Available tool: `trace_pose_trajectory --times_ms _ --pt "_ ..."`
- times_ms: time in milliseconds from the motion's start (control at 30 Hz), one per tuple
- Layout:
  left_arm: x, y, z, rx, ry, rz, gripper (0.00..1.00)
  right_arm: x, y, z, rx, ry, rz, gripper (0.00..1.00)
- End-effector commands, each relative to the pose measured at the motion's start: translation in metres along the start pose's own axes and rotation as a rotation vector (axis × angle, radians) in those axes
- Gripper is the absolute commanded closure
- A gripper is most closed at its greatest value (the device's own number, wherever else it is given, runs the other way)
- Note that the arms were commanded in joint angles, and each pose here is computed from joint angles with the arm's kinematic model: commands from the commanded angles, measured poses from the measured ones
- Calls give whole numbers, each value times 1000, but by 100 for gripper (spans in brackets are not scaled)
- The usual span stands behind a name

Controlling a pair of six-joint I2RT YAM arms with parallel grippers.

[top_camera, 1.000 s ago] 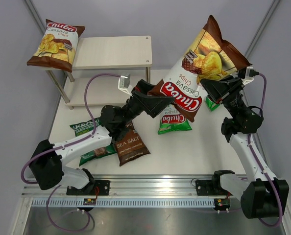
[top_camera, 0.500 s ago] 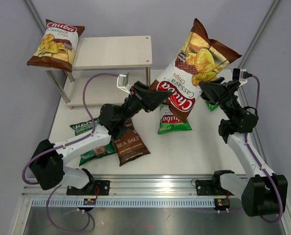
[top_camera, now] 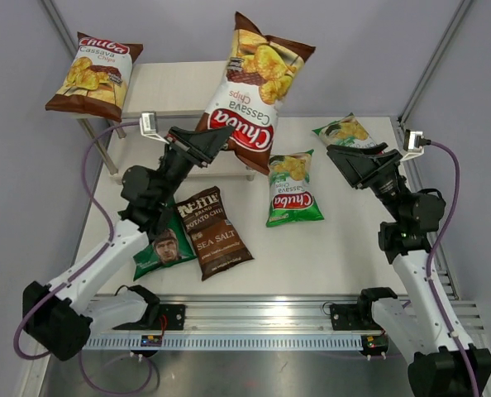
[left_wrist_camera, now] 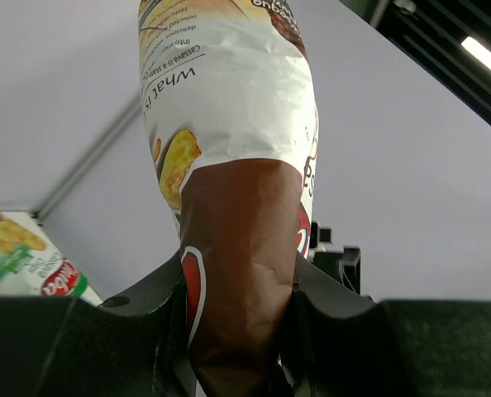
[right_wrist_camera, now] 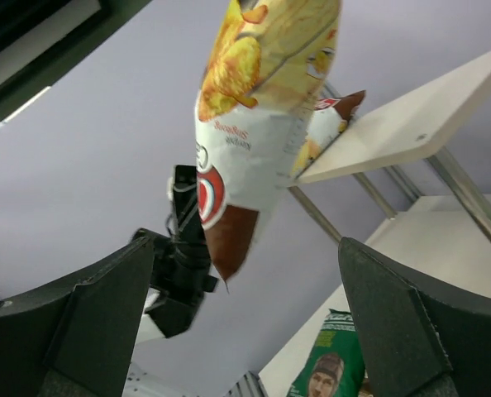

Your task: Place and organize the chips bags onto the shelf

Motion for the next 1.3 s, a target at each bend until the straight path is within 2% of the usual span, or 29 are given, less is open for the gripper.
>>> trace_pose_trajectory --times_ms 0,167,433,533,767,900,1067,1167,1267 --pt "44 2 -19 125 36 -139 89 -5 -6 -16 -147 -102 37 1" --pt "87 -6 -5 358 25 -195 89 -5 -14 -17 -236 -187 80 1" --pt "164 -16 3 524 33 -317 86 -3 -28 -14 -315 -268 96 1" --pt "180 -14 21 582 0 -305 87 -2 -29 -13 -326 -278 96 1" --pt "202 -11 53 670 -20 -288 86 -3 -32 -14 -336 -286 99 1" --pt "209 -6 77 691 -64 -232 86 -4 -33 -15 -342 -292 100 0" --pt "215 -15 93 729 -83 -239 84 -6 -33 -18 -347 -282 106 1" --pt "217 -22 96 762 -77 -241 81 -6 -33 -18 -346 -283 105 1" --pt "218 -26 97 797 -68 -241 66 -6 -33 -18 -345 -281 105 1"
Point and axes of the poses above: each gripper's point midway between its finger pads, its own y axis out along the fingers, its own z axis along the line the jaws close on, x = y × z, the point moved 5 cm from there along -y, back along the fingers, and after that the axes turned 10 degrees about -y, right-handed, at the moved point
